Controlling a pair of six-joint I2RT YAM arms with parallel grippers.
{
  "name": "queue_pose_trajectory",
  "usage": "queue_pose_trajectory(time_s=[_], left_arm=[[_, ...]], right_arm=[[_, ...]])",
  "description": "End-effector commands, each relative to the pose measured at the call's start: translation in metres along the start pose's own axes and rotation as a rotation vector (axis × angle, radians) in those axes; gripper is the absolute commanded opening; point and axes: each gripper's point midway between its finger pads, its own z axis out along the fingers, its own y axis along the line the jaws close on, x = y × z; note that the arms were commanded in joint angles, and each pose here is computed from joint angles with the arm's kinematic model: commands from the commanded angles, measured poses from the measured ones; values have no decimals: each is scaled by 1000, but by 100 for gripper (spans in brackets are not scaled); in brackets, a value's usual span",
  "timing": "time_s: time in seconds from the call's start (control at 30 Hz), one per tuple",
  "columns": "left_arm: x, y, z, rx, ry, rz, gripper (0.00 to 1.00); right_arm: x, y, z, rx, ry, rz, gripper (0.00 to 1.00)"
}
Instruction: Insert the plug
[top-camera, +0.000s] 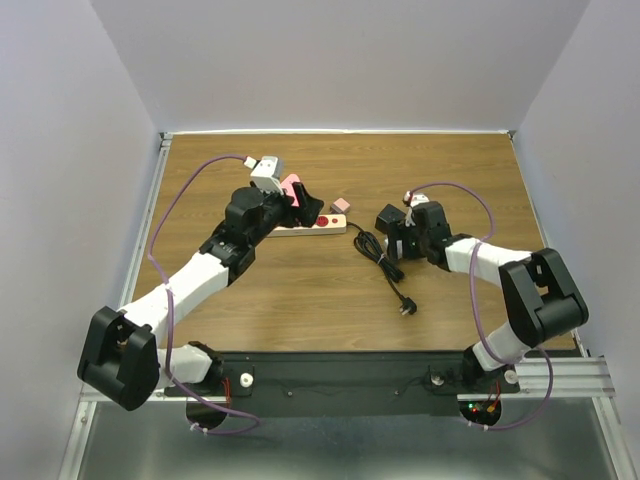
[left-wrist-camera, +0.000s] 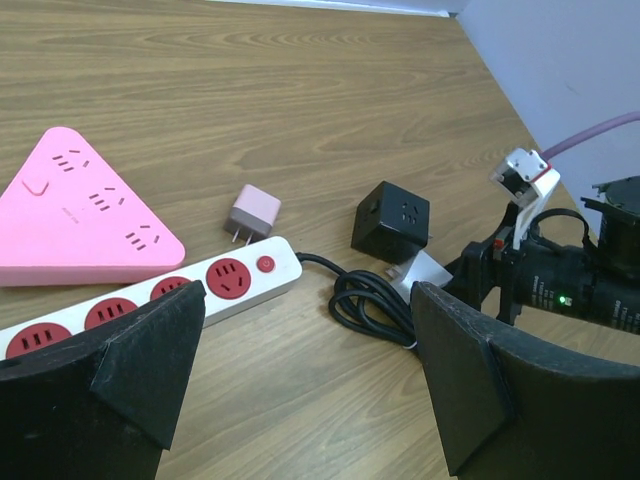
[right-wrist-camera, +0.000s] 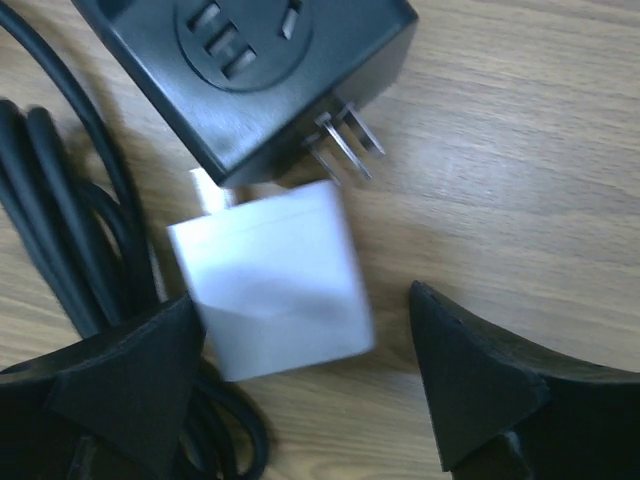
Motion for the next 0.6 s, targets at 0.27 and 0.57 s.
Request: queue_pose_trajectory(time_s=[0.27, 0.57], left_arm=[[-20, -38, -12, 149, -4, 7, 94], [8, -81, -22, 358, 157, -131, 94]], right_arm=[[-30, 24, -26, -125, -101, -50, 2], [-57, 96, -97, -425, -278, -234, 0]])
